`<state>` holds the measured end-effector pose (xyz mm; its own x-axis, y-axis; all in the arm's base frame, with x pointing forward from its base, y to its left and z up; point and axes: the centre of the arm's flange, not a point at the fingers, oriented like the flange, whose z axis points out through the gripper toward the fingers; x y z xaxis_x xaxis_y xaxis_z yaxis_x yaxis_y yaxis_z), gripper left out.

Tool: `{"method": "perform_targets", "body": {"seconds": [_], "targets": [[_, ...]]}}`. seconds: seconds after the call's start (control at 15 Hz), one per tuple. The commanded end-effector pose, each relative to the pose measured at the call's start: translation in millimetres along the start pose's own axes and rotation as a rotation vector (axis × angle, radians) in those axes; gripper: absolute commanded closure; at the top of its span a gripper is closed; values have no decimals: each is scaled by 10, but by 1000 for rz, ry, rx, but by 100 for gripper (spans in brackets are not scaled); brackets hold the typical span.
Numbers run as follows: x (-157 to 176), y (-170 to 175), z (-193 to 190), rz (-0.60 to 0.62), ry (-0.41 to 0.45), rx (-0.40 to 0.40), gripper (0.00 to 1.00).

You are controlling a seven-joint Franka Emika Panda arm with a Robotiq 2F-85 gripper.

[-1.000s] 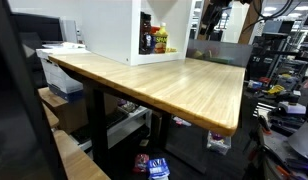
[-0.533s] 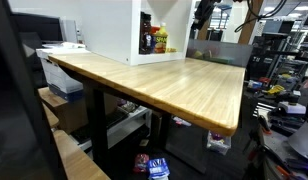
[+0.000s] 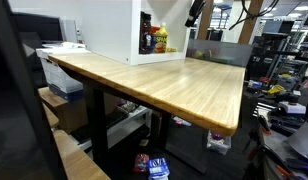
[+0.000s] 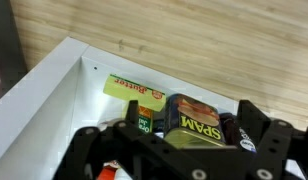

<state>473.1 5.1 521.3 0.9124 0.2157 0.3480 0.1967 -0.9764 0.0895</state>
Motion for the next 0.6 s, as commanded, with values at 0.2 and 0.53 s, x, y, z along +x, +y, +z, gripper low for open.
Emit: {"method": "perform_targets", "body": {"seconds": [0.2,0.53], "targets": [[128,20,89,-112,30,36,0],[236,-55,264,-256,77,30,0]]}}
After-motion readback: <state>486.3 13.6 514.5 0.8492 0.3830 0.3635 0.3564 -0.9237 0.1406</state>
